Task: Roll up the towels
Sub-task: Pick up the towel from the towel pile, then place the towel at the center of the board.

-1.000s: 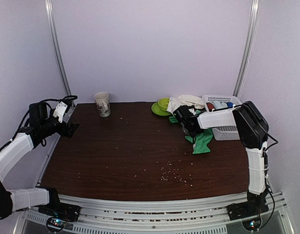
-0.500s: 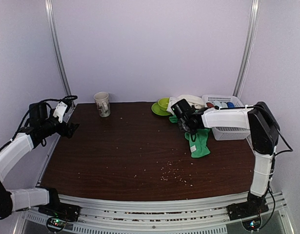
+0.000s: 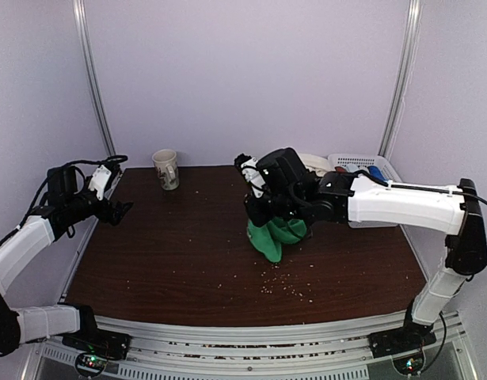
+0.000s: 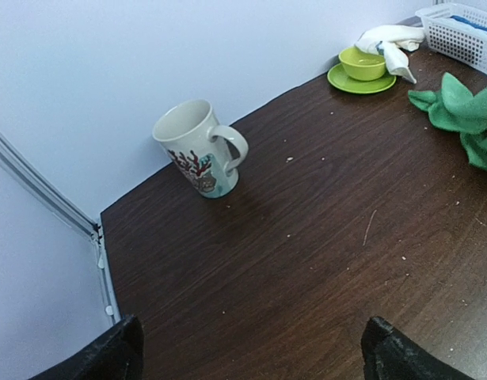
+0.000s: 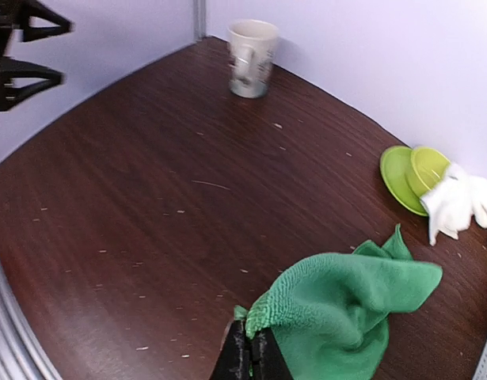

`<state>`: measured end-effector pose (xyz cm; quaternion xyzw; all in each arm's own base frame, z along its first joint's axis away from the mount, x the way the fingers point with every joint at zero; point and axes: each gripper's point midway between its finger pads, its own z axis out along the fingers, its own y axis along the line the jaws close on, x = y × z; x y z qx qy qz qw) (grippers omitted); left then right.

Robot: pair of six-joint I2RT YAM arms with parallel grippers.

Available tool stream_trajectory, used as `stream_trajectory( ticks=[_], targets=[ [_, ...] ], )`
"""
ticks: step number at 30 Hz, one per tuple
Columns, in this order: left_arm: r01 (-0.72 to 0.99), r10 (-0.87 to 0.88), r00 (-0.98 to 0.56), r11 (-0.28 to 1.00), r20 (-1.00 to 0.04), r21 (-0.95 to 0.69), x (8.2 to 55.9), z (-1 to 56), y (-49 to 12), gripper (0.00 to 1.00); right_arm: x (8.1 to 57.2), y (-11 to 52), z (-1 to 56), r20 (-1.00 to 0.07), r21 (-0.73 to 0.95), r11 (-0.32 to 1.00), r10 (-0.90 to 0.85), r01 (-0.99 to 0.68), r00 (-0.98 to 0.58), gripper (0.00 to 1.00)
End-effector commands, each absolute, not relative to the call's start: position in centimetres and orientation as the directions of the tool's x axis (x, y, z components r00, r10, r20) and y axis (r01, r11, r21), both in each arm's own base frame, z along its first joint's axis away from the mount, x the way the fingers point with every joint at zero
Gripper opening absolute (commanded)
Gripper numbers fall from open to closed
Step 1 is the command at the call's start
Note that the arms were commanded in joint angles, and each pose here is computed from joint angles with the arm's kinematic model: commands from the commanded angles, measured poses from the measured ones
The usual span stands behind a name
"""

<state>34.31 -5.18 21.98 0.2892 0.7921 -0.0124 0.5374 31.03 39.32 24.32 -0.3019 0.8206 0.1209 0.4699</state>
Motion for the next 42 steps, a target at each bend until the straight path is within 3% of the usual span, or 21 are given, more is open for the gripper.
stream_trajectory(
  ticks=[1, 5, 11, 16, 23, 24, 27, 31, 37, 42],
  targets=[
    [0.53, 0.454, -0.121, 0.782, -0.883, 0.33, 34.1, 25.1, -6.9, 0.98, 27.1, 41.0, 32.2, -0.923, 0.005, 0.68, -0.279, -0.733, -0.265, 0.0],
    [0.581, 0.453, -0.067, 0.742, -0.889, 0.334, 33.5, 25.8, -8.3, 0.98, 26.9, 38.6, 33.9, -0.939, -0.001, 0.72, -0.24, -0.694, -0.248, 0.0],
    [0.649, 0.45, -0.065, 0.697, -0.891, 0.305, 33.9, 25.3, -11.0, 0.98, 29.6, 31.9, 31.1, -0.911, -0.022, 0.862, -0.226, -0.507, -0.345, 0.0],
    [0.715, 0.528, -0.063, 0.616, -0.847, 0.331, 33.7, 22.7, -15.6, 0.98, 31.1, 25.7, 25.5, -0.836, -0.156, 0.929, -0.305, -0.335, -0.456, 0.0],
    [0.802, 0.582, -0.072, 0.516, -0.81, 0.3, 33.3, 19.3, -20.0, 0.98, 31.9, 19.9, 18.8, -0.715, -0.346, 0.923, -0.376, -0.168, -0.589, 0.0],
    [0.81, 0.592, -0.067, 0.502, -0.803, 0.303, 33.3, 19.0, -20.6, 0.98, 31.9, 19.8, 18.2, -0.706, -0.36, 0.918, -0.383, -0.164, -0.596, 0.03],
    [0.832, 0.625, -0.066, 0.465, -0.778, 0.302, 33.5, 17.8, -22.8, 0.98, 32.3, 19.4, 16.7, -0.677, -0.403, 0.905, -0.396, -0.137, -0.62, 0.37],
    [0.882, 0.66, -0.01, 0.36, -0.751, 0.304, 32.2, 16.7, -26.8, 0.98, 32.7, 19.2, 16.0, -0.673, -0.415, 0.903, -0.385, -0.109, -0.632, 0.71],
    [0.916, 0.673, 0.189, 0.14, -0.715, 0.375, 27.7, 16.5, -32.0, 0.98, 32.3, 19.0, 17.0, -0.722, -0.285, 0.95, -0.3, -0.127, -0.623, 0.92],
    [0.938, 0.665, 0.238, 0.032, -0.707, 0.346, 25.8, 15.3, -35.2, 0.98, 31.5, 18.8, 18.4, -0.768, -0.159, 0.976, -0.218, -0.151, -0.602, 1.0]
  ],
)
